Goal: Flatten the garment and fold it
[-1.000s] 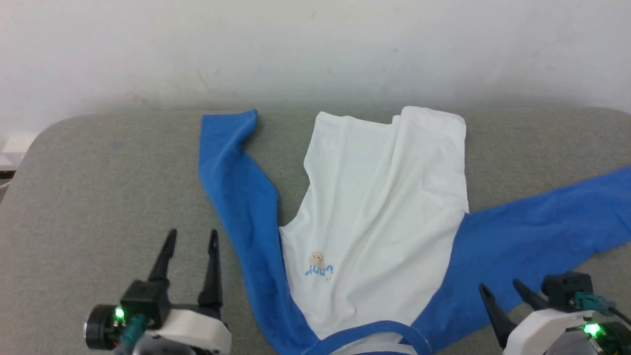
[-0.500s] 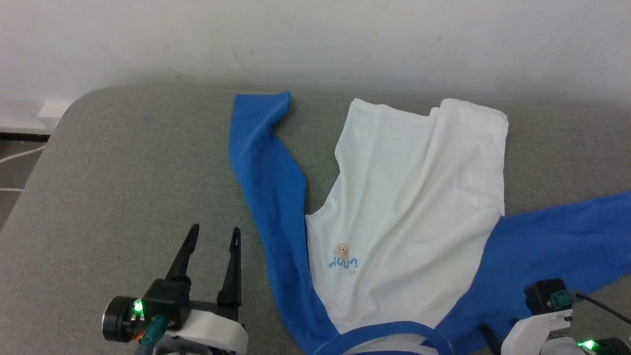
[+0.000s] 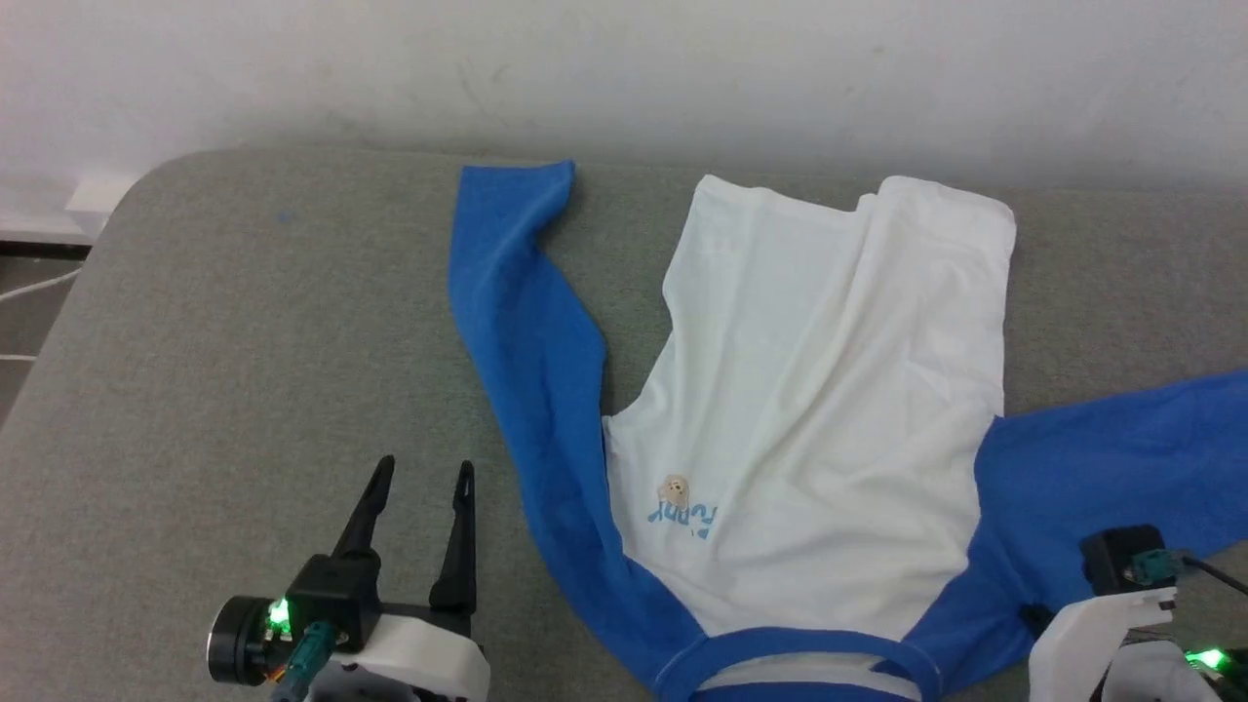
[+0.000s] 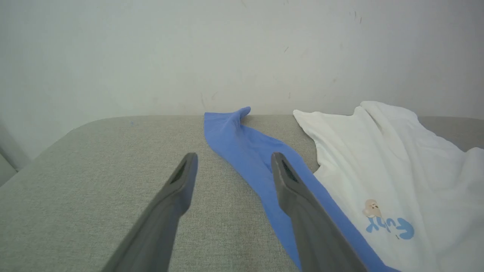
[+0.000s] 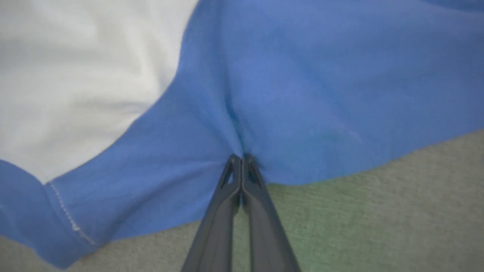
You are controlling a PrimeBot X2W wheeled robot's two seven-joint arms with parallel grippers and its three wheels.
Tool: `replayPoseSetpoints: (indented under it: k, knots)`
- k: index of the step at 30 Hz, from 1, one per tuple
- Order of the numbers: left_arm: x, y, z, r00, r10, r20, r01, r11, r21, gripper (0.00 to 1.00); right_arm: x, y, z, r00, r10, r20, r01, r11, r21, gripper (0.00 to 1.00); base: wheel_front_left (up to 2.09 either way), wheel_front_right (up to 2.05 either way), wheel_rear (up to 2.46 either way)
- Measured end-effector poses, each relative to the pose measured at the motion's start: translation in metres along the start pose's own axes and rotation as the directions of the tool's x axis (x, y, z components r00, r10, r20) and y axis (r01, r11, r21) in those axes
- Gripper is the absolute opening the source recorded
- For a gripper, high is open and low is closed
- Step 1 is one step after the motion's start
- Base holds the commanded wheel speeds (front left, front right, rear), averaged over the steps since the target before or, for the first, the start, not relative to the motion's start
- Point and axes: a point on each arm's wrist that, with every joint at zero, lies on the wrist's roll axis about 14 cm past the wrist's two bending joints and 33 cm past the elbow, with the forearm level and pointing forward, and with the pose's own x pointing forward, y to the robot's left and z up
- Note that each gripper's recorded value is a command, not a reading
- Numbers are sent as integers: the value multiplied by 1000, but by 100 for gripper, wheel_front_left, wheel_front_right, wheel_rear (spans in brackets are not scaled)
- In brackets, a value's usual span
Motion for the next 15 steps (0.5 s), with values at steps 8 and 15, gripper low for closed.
replayPoseSetpoints:
  k: [8,15]
  knots:
    - [5,-20,-1,998,-63,0,63,998,-20,100,-28,-59,-17,986,-163,-24,165,984,64,0,0,0,0]
    - [3,-38,-18,991,-122,-52,119,991,-59,100,-35,-47,16,971,-156,179,140,985,98,100,0,0,0]
